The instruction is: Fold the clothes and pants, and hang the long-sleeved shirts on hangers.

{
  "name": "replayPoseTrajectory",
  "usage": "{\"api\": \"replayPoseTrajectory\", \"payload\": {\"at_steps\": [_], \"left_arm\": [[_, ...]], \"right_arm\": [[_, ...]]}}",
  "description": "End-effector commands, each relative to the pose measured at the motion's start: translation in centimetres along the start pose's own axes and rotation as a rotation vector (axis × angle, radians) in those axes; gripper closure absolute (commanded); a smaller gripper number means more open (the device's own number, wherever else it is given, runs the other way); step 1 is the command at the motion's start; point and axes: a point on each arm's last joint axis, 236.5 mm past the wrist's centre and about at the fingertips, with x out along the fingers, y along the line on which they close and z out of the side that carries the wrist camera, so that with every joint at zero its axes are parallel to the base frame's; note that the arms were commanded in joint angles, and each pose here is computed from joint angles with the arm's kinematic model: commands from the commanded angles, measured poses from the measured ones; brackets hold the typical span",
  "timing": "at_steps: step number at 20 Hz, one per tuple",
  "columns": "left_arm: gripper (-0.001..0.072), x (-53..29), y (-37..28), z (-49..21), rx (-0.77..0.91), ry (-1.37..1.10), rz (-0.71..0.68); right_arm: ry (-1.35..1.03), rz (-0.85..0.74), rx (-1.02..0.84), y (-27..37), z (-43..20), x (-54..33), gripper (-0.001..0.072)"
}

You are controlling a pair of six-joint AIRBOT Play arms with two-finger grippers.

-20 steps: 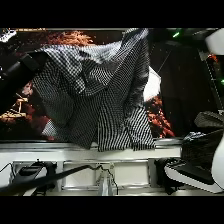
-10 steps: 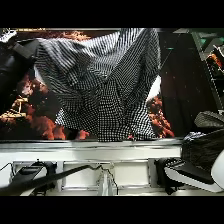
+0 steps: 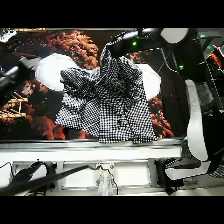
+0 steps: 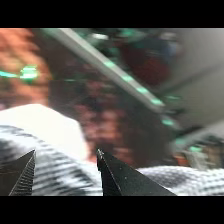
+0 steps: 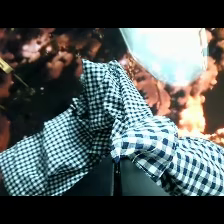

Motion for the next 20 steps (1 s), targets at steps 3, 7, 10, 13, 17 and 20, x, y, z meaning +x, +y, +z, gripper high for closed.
{"api": "replayPoseTrajectory", "payload": {"at_steps": [3,7,10,13,17,20], "left_arm": [[0.0352,-7.0,11.4,0.6,0.028,0.083,0.357],[0.0352,-12.5,16.0,2.5,0.126,0.060,0.565],[0.0352,-16.2,20.2,2.8,0.218,0.105,0.744],[0.0352,-19.0,23.8,4.1,0.349,0.142,0.906],[0.0362,-21.7,27.6,4.5,0.402,0.315,1.071],[0.0361,-21.3,30.2,4.8,0.291,0.369,1.109]], "right_arm": [[0.011,-0.017,-0.008,-0.6,-0.3,1.3,0.0689],[0.014,-0.016,-0.008,-0.6,-0.4,1.3,0.0690],[0.036,-0.010,-0.010,-0.5,-0.9,1.3,0.0690],[0.068,-0.005,-0.038,-0.4,-1.7,1.3,0.0690],[0.101,-0.013,-0.057,-0.6,-2.5,1.2,0.0690],[0.097,0.001,-0.050,-0.3,-2.4,1.4,0.0689]]}}
